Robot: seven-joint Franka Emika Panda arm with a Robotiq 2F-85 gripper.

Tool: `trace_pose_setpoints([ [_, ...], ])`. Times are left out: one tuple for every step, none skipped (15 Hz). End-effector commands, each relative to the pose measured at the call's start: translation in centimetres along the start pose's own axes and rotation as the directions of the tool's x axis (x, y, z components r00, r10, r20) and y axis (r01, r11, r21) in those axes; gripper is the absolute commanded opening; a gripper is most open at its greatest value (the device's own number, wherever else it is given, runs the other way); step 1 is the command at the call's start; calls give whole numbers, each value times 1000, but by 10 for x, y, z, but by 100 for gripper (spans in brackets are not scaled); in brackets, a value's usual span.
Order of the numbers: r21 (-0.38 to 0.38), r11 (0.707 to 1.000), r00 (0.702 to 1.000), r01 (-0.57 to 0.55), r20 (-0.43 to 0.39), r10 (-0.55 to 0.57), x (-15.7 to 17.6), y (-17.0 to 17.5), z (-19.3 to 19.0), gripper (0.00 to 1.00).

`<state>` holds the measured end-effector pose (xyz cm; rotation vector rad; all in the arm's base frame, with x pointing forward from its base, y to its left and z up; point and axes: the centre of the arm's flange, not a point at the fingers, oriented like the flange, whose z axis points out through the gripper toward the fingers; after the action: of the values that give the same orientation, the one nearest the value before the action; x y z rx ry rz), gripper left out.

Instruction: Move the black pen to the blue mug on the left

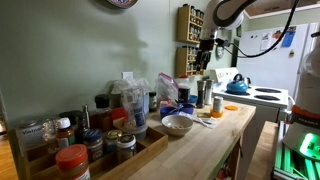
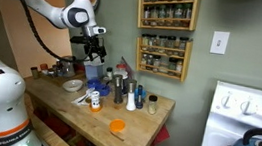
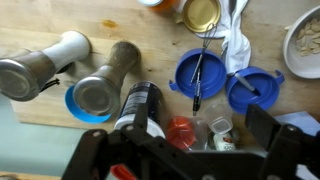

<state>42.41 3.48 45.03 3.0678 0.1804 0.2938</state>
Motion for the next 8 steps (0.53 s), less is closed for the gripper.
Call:
trace_pose_setpoints([
  [64, 998, 999, 24, 41, -27, -2, -23, 40, 100],
  [71, 997, 999, 30, 43, -33, -2, -30, 53, 100],
  [76, 996, 999, 38, 37, -40, 1, -35, 67, 100],
  [82, 996, 998, 44, 36, -48, 5, -39, 82, 100],
  [81, 996, 998, 47, 35, -49, 8, -42, 93, 100],
  [79, 996, 998, 46, 38, -49, 13, -44, 106, 100],
  [92, 995, 998, 48, 46, -53, 17, -44, 117, 100],
  [111, 993, 996, 48, 75, -57, 20, -43, 128, 100],
])
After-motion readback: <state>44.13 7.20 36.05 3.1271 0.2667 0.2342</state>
